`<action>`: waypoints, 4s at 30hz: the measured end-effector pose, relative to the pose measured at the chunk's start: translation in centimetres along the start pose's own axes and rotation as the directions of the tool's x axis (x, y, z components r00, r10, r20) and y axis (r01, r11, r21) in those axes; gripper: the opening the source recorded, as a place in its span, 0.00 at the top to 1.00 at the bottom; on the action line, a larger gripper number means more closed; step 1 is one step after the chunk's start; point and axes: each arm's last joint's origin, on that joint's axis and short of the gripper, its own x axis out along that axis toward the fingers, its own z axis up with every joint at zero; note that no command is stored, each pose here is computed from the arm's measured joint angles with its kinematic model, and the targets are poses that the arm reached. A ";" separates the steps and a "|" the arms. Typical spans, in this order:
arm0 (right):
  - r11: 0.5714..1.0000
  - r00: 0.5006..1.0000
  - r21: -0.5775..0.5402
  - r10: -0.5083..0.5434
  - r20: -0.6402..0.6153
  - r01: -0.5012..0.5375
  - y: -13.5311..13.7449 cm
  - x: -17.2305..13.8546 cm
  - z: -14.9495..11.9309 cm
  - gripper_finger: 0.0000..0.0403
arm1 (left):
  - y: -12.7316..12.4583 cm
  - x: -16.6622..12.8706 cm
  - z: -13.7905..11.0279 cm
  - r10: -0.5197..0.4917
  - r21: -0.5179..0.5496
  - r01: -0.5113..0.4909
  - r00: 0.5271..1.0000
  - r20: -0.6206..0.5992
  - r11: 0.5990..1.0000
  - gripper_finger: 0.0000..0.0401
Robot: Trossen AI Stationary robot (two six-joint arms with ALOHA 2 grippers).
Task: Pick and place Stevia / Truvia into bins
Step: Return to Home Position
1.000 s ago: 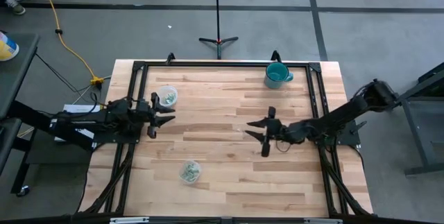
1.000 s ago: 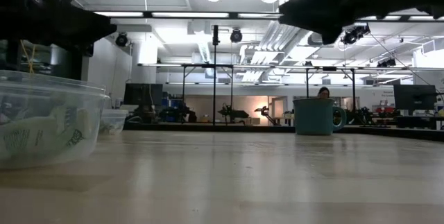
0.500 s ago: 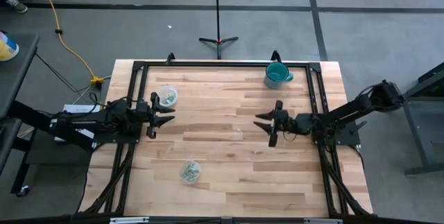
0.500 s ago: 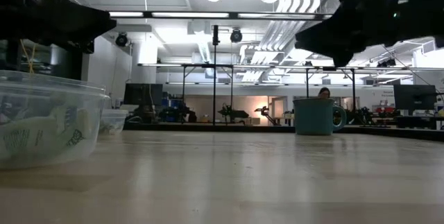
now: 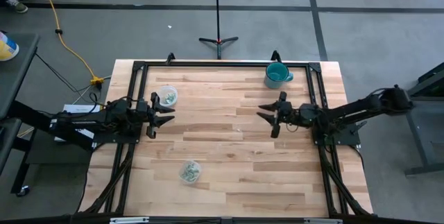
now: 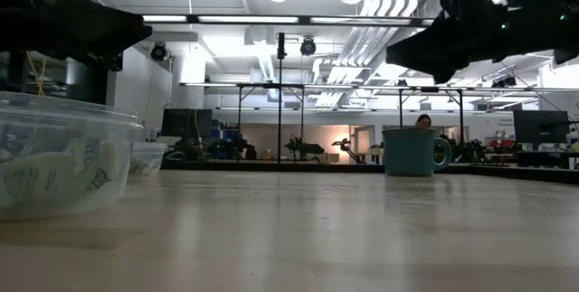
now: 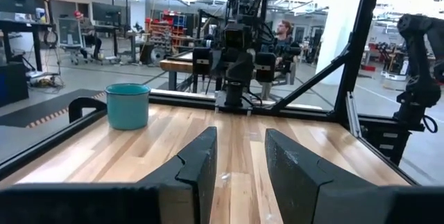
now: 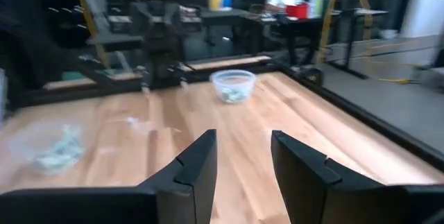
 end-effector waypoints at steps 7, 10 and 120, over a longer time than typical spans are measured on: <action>0.997 0.999 -0.078 -0.018 0.029 0.020 1.2 -2.7 1.5 0.68 | 0.0 0.0 0.0 0.006 0.000 -0.006 1.000 -0.002 1.000 0.61; 0.997 0.995 -0.073 -0.030 0.096 0.037 0.5 -4.0 1.2 0.68 | 0.0 0.0 -0.1 0.006 0.000 -0.006 1.000 -0.007 1.000 0.61; 0.999 0.999 0.018 -0.035 0.015 0.035 -2.6 -7.1 -1.4 0.99 | 0.2 0.0 -0.8 0.053 0.031 -0.050 0.996 -0.078 0.998 0.77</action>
